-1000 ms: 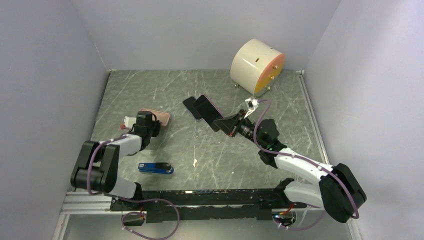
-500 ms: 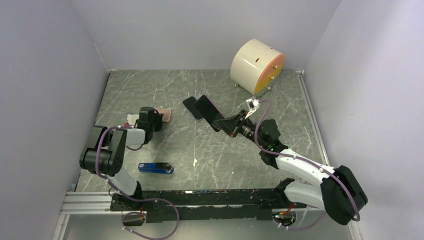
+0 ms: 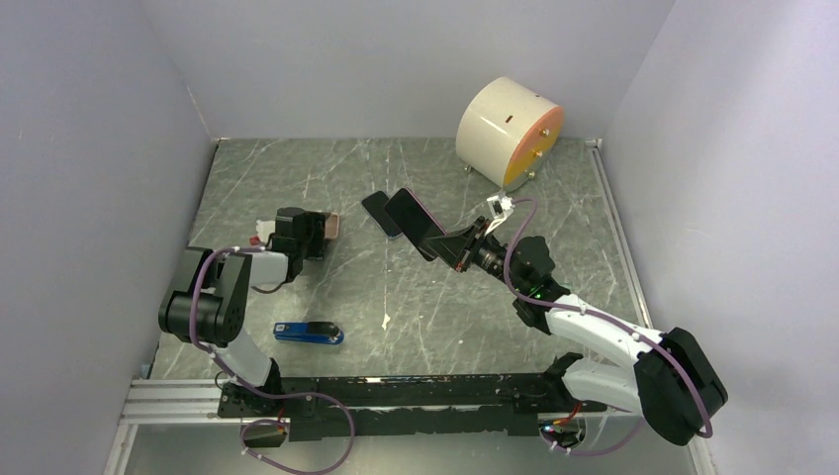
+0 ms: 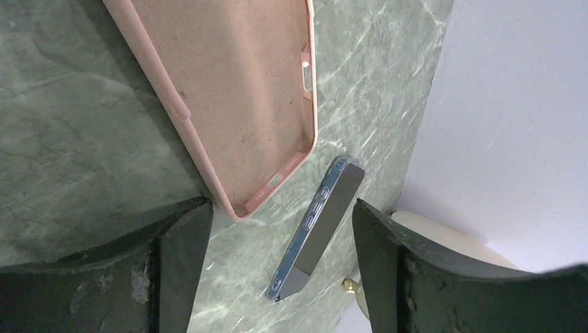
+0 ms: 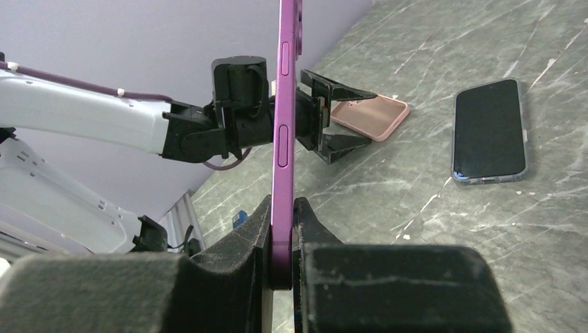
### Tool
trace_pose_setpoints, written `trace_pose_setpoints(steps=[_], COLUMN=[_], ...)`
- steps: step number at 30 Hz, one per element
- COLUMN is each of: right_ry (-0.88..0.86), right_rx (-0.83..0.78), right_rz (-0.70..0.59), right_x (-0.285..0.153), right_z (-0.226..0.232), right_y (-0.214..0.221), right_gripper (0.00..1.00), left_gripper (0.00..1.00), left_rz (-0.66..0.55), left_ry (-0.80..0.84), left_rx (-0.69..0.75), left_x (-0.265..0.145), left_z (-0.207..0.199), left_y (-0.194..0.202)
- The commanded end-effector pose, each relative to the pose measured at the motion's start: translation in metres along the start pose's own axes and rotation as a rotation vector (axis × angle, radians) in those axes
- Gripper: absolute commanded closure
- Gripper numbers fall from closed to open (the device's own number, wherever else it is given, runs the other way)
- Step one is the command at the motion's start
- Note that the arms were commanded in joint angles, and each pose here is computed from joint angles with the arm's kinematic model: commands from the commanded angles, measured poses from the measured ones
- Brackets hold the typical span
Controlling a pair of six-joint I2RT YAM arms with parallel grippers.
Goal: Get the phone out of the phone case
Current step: Place the phone case at the center of the board, then place the phone at the center of the board.
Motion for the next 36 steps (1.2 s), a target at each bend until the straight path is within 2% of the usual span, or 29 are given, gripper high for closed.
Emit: trace_pose_setpoints(steps=[1,4,11,14,21,29,36], right_ry=[-0.058,-0.066,-0.053,-0.047,-0.092,-0.126,-0.195], right_rx=[-0.035,-0.025,-0.002,0.010,0.067,0.100,0.158], right_rz=[-0.118,-0.118,-0.128,-0.135,-0.170,-0.208,-0.234], right_x=[0.004,0.005,0.006,0.006,0.009,0.016,0.026], right_z=[0.008,0.009,0.008,0.007,0.011,0.020,0.030], right_y=[-0.024,-0.023,-0.023,-0.023,-0.024,-0.026,-0.026], right_gripper=[1.00,1.00,1.00,1.00,1.00,1.00,1.00], left_gripper=[0.20,0.17,0.14,0.14,0.15,0.15,0.18], left_rz=[0.057,0.108,0.194,0.232,0.423,0.632,0.789], left_ry=[0.010,0.029,0.124,0.225,0.529,0.829,1.001], left_rx=[0.003,0.044,0.314,0.388,0.586,0.645,0.646], left_x=[-0.009,-0.021,-0.062,-0.084,-0.133,-0.173,-0.190], left_z=[-0.002,0.000,-0.016,-0.020,-0.033,-0.039,-0.044], left_y=[0.003,0.005,0.007,0.007,0.016,0.027,0.046])
Point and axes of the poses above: each gripper's point midway between its finger pads, its own x axis out along the fingers, its own z axis along the line the jaws close on, y = z × x, the point moved 10 cm from there along -x, back along the fingers, and after that the axes turned 15 degrees about -x, right-handed, at the moved point
